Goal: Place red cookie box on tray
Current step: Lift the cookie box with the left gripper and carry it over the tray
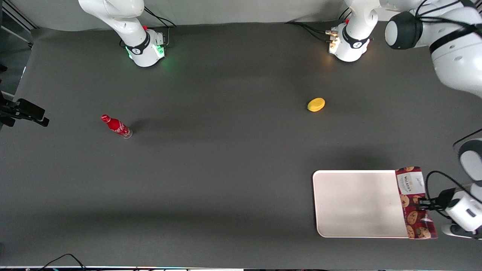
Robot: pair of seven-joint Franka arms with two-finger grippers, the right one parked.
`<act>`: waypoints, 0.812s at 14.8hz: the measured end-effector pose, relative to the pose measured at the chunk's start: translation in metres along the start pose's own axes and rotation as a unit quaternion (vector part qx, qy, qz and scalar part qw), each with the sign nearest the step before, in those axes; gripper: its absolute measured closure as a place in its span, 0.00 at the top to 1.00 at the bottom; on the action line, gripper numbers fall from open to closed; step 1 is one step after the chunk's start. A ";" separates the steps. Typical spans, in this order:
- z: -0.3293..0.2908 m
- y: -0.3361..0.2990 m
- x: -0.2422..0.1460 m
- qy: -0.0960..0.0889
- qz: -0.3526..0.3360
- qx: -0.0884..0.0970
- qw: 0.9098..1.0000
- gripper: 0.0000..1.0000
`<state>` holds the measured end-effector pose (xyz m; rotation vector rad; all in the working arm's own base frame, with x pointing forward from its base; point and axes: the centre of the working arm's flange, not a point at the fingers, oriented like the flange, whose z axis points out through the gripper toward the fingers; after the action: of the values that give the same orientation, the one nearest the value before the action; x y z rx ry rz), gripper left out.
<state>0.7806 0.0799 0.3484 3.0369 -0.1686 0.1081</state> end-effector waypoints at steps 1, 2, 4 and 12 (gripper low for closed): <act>0.024 -0.005 -0.001 -0.007 -0.003 0.001 1.000 0.04; 0.043 -0.009 -0.002 -0.016 -0.005 0.003 1.000 0.04; 0.065 -0.017 -0.006 -0.029 -0.007 0.009 1.000 0.04; 0.083 -0.027 -0.005 0.001 -0.011 0.026 1.000 0.04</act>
<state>0.7844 0.0988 0.2633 3.0900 -0.1349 0.1164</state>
